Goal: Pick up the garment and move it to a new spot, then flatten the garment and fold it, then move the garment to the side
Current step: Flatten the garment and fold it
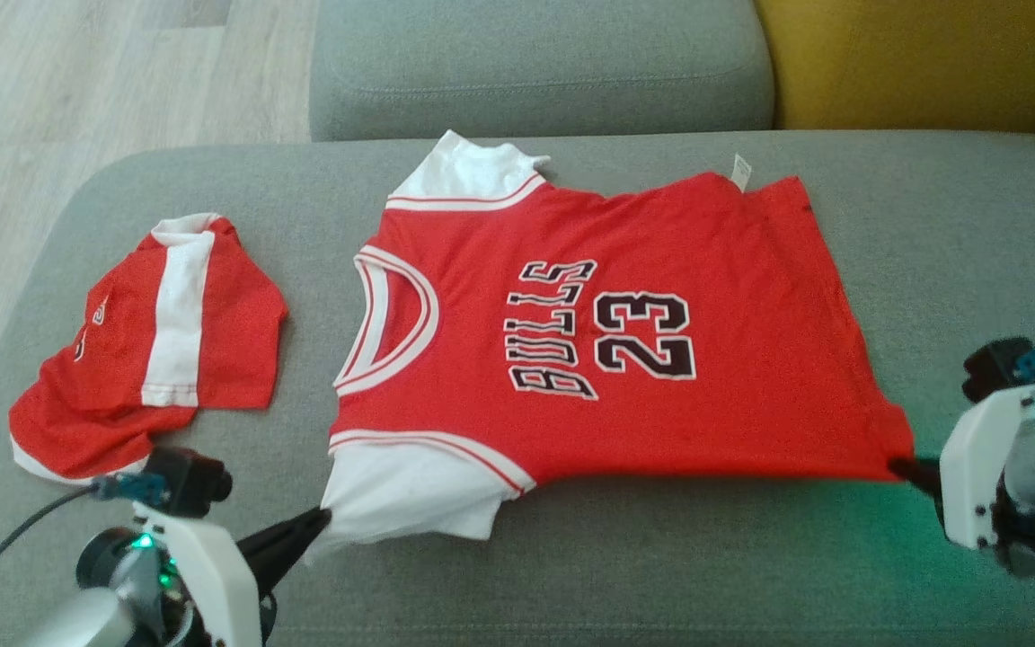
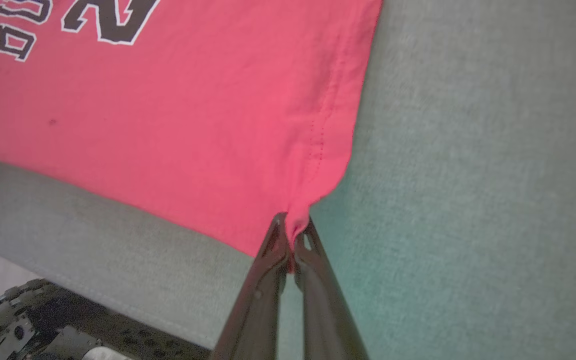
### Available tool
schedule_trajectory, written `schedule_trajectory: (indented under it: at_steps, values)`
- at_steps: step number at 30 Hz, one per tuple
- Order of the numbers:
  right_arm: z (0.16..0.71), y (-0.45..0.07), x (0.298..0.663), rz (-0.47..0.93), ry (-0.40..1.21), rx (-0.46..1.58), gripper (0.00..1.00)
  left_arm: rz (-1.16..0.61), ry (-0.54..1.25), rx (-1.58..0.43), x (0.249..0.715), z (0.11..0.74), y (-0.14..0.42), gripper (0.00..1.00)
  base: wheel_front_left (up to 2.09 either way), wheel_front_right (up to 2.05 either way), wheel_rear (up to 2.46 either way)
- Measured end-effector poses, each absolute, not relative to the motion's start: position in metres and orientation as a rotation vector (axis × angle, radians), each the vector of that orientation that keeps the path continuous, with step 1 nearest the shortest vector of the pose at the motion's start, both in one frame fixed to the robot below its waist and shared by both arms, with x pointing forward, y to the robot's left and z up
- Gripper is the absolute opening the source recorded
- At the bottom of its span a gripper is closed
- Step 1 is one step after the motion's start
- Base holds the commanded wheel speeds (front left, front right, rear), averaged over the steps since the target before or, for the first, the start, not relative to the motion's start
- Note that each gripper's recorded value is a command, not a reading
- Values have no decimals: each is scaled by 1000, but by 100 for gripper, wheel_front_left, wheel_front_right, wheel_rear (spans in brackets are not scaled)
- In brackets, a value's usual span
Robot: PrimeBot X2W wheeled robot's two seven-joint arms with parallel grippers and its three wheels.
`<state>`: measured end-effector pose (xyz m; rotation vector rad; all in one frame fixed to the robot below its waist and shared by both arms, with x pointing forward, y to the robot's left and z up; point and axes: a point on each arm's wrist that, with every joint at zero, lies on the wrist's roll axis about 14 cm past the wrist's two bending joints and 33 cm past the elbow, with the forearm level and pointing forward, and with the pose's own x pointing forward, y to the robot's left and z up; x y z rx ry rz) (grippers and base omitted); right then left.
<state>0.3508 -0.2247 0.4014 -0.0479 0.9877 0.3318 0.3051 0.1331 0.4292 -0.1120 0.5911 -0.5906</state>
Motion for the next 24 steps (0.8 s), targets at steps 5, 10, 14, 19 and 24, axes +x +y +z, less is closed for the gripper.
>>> schedule_trajectory:
  at_steps: [5,10,14,19,24]
  values:
    - [395,-227,324,360,1072,-32,0,-624,630,-151,290,433,129,0,0,0,0]
    - [390,-223,301,387,1159,8,0,-641,685,-149,273,430,134,0,0,0,0]
    - [393,-223,299,398,1171,15,0,-649,673,-174,275,438,130,0,0,0,0]
    - [395,-226,306,389,1161,16,0,-649,635,-163,286,446,129,0,0,0,0]
    - [414,-227,342,373,1087,-4,0,-650,543,-143,325,471,127,0,0,0,0]
